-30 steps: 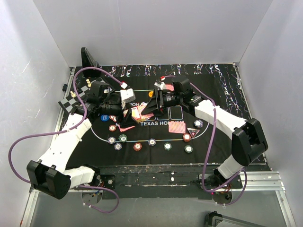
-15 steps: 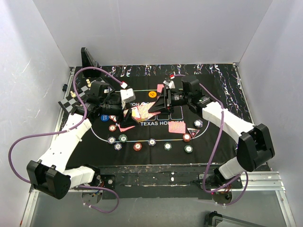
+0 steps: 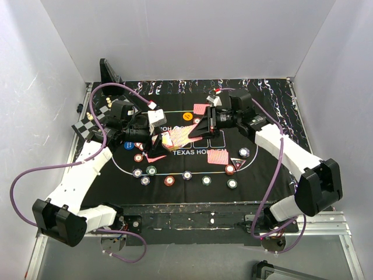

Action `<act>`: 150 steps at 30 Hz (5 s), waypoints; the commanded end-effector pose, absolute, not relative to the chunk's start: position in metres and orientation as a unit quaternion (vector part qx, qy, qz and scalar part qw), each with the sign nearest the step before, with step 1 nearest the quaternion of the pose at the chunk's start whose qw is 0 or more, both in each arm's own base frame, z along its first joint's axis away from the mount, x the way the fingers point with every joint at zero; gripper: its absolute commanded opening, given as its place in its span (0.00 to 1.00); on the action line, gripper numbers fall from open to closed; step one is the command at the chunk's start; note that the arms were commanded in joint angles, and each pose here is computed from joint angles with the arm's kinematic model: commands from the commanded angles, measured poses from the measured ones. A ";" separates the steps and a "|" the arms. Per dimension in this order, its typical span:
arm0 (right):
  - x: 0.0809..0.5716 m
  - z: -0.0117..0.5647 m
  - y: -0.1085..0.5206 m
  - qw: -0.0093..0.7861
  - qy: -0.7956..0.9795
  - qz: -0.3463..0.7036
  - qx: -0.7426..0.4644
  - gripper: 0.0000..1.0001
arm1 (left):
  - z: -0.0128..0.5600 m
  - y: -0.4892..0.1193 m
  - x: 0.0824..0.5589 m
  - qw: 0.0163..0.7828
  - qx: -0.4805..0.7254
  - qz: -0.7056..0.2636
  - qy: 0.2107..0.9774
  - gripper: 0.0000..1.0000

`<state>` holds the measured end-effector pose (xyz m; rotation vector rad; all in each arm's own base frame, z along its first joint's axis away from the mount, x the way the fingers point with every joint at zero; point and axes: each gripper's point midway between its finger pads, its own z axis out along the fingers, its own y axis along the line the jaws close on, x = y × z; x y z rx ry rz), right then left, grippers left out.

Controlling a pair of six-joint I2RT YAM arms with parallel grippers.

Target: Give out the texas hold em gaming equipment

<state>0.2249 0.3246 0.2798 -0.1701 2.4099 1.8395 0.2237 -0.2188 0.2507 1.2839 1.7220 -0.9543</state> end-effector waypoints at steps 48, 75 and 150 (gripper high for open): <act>0.399 0.101 0.294 0.328 0.880 -0.235 -0.249 0.01 | 0.280 -0.207 0.177 0.402 0.506 -0.392 0.654 0.00; 0.321 0.022 0.357 0.221 0.924 -0.068 -0.304 0.60 | 0.288 -0.209 0.183 0.419 0.505 -0.390 0.646 0.00; 0.202 0.294 0.363 0.041 0.770 0.626 -0.120 0.59 | 0.289 -0.220 0.210 0.444 0.506 -0.384 0.632 0.00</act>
